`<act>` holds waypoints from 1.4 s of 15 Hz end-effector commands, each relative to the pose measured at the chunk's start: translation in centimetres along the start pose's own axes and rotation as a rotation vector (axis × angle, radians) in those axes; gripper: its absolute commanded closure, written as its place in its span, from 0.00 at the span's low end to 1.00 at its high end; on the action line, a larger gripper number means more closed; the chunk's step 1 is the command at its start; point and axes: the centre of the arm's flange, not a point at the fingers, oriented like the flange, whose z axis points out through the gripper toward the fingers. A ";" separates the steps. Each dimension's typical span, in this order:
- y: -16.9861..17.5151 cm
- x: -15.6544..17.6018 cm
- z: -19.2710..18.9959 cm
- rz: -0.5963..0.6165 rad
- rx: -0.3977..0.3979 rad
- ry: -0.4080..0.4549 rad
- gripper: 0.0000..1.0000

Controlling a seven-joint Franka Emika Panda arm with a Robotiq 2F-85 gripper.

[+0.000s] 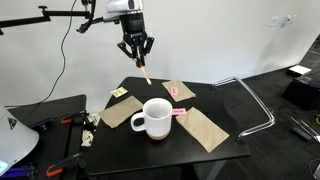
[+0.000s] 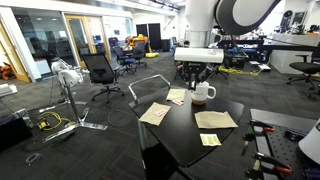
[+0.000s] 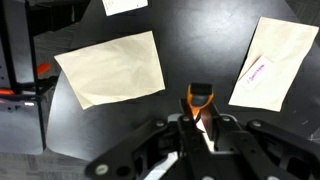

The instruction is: Remove the object from the cup and put it on the table

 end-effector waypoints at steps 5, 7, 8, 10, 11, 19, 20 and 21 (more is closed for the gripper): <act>-0.9 -4.7 5.1 0.055 -0.030 -0.015 0.96; -1.0 -5.4 6.2 0.048 -0.030 -0.020 0.96; -1.1 -5.7 6.7 0.036 -0.023 -0.021 0.96; -1.3 -6.1 7.6 0.002 -0.005 -0.015 0.96; -1.5 -6.2 8.1 -0.020 0.004 -0.009 0.96; -2.5 -5.4 11.1 -0.138 0.028 0.014 0.96; -2.6 -5.4 11.3 -0.146 0.021 0.014 0.58; -2.6 -5.4 11.5 -0.150 0.015 0.013 0.56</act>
